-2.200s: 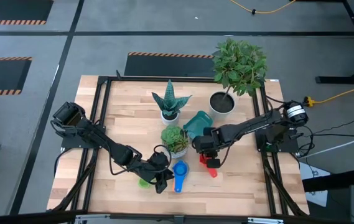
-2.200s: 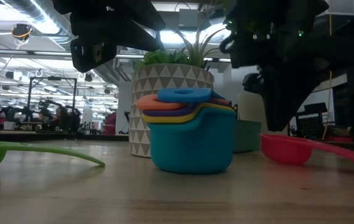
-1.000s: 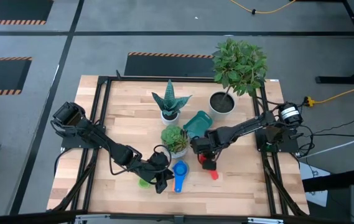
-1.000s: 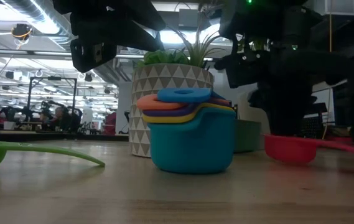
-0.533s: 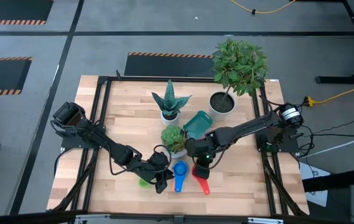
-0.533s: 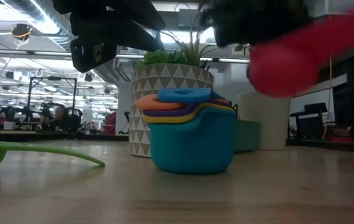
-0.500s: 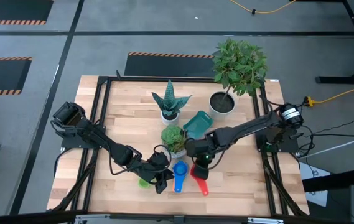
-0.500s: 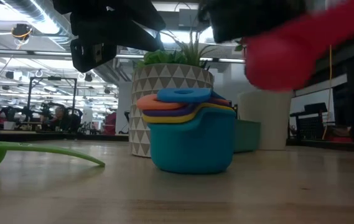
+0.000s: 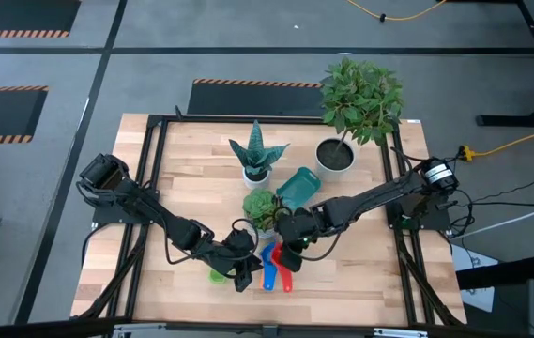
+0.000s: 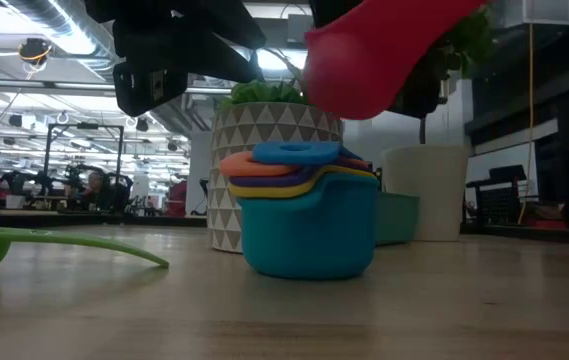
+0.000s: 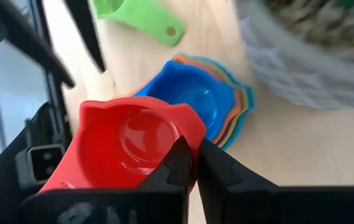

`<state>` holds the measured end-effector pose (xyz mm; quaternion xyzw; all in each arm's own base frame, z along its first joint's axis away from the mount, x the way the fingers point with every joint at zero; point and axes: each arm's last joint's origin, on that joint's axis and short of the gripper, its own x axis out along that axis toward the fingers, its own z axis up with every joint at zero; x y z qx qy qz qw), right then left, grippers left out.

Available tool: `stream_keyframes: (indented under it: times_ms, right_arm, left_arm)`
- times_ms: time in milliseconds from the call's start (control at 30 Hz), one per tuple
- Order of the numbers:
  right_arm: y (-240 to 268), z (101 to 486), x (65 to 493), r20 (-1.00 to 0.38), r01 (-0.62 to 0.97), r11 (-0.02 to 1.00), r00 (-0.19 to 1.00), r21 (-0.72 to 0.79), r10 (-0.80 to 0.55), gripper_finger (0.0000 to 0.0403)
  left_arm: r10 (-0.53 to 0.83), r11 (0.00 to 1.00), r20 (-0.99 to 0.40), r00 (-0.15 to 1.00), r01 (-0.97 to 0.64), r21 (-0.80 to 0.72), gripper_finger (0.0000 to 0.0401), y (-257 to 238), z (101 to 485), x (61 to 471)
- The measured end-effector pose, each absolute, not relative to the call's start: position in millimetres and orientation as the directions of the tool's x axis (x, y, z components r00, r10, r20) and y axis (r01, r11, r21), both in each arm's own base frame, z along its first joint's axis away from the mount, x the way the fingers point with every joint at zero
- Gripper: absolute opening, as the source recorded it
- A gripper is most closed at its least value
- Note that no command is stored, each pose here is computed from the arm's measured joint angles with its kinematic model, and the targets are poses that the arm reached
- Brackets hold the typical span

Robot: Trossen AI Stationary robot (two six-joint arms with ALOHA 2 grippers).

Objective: Nest measuring cups in basket
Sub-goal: Stack the red measuring cup on top of the blue measuring cup, then stack the green measuring cup on top of the red measuring cup

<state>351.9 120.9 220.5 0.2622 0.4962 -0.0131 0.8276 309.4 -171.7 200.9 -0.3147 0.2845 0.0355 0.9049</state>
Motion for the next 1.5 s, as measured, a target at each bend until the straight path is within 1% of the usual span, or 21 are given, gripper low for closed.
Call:
stream_keyframes:
  times_ms: [133, 367, 567, 867, 933, 1167, 1267, 1500]
  right_arm:
    - [120.2, 217.0, 353.1, -0.835, 0.302, 0.868, 0.513, 0.394, 0.201, 0.0019]
    - [123.8, 211.6, 358.2, -0.823, 0.298, 0.871, 0.537, 0.391, 0.186, 0.0019]
    - [124.1, 204.7, 360.3, -0.833, 0.305, 0.876, 0.526, 0.374, 0.173, 0.002]
    - [123.9, 204.4, 362.9, -0.821, 0.3, 0.876, 0.546, 0.377, 0.166, 0.0021]
    - [123.9, 204.6, 363.0, -0.82, 0.3, 0.876, 0.547, 0.377, 0.166, 0.0028]
    - [122.7, 204.6, 363.3, -0.82, 0.316, 0.882, 0.559, 0.349, 0.124, 0.0071]
    - [121.9, 204.6, 363.5, -0.818, 0.309, 0.894, 0.565, 0.325, 0.102, 0.0074]
    - [121.6, 205.8, 362.9, -0.818, 0.284, 0.908, 0.567, 0.308, 0.1, 0.0075]
  left_arm:
    - [-0.115, 0.8, -0.537, 0.836, -0.243, -0.549, 0.0082, -171.7, 200.9, 309.4]
    - [-0.115, 0.814, -0.537, 0.836, -0.231, -0.533, 0.0082, -171.7, 201.0, 309.5]
    - [-0.117, 0.812, -0.532, 0.839, -0.228, -0.537, 0.0082, -171.8, 201.5, 309.8]
    - [-0.117, 0.812, -0.53, 0.84, -0.226, -0.538, 0.0082, -171.9, 201.7, 309.9]
    - [-0.117, 0.812, -0.53, 0.84, -0.226, -0.538, 0.0082, -171.9, 201.7, 309.9]
    - [-0.117, 0.812, -0.53, 0.84, -0.226, -0.538, 0.0082, -171.9, 201.6, 309.9]
    - [-0.117, 0.812, -0.531, 0.839, -0.226, -0.537, 0.0082, -171.9, 201.6, 309.8]
    - [-0.117, 0.812, -0.531, 0.839, -0.226, -0.537, 0.0082, -172.0, 201.6, 309.8]
